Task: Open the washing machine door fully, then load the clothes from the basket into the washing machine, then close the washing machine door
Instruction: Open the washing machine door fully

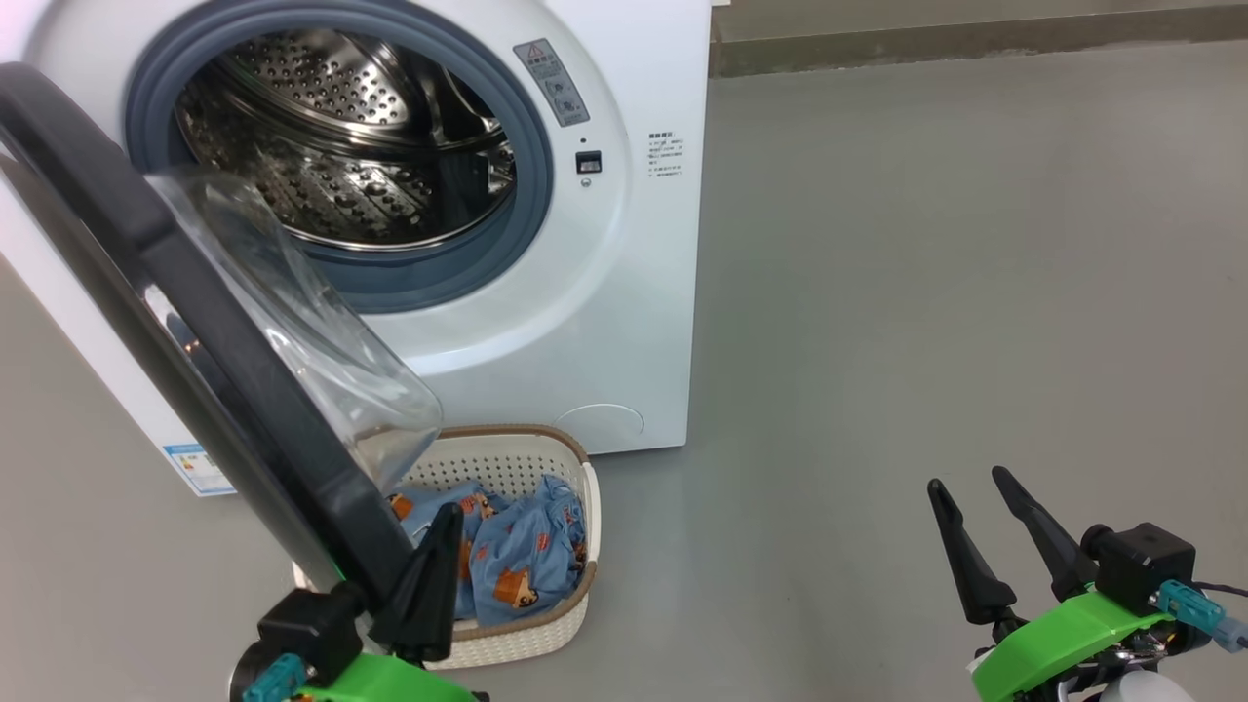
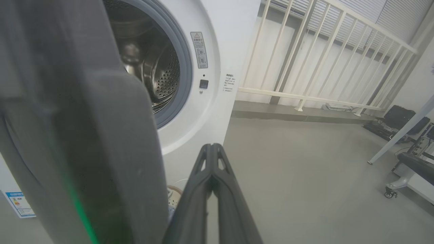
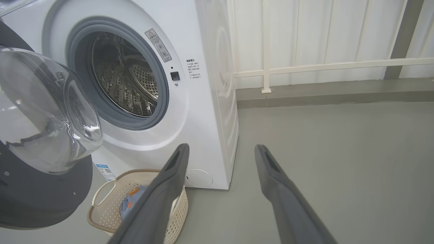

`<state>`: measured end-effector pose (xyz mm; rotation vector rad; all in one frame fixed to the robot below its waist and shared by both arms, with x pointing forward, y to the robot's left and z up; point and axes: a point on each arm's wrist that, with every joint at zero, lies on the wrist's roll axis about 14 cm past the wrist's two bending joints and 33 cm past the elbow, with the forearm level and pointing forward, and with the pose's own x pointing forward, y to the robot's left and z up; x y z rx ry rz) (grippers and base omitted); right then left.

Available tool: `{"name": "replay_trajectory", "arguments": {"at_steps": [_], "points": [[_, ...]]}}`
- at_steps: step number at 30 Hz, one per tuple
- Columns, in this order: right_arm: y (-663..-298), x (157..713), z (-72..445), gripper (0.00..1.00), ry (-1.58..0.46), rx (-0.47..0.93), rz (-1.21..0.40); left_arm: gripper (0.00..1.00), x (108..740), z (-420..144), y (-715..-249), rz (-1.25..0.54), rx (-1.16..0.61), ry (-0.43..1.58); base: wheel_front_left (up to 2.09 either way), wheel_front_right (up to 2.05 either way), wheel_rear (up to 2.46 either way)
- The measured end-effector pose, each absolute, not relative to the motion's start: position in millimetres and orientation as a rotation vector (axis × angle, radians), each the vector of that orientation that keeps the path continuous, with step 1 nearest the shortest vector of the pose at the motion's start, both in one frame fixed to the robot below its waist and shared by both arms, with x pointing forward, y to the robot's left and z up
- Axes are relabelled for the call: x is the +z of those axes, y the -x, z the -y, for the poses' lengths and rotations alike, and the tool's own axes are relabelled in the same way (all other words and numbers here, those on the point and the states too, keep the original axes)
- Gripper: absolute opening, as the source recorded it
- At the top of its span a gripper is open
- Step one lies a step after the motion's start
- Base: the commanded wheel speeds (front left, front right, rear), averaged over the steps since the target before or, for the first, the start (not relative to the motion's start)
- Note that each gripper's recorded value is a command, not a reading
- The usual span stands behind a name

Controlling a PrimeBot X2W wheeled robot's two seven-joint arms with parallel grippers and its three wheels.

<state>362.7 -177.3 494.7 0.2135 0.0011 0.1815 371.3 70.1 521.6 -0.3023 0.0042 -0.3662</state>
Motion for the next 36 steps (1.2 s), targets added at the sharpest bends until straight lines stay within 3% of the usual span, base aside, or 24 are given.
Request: {"name": "replay_trajectory", "arguments": {"at_steps": [17, 36], "points": [[-367, 492, 167, 1.0, -0.213, 0.212, -0.013, 0.0, 512, -96, -380, -0.007, -0.261, 0.327, 0.0, 0.0, 0.0], [-385, 495, 114, 1.0, -0.228, 0.351, -0.021, 0.0, 511, -158, -351, 0.001, -0.095, 0.287, 0.0, 0.0, 0.0]]}}
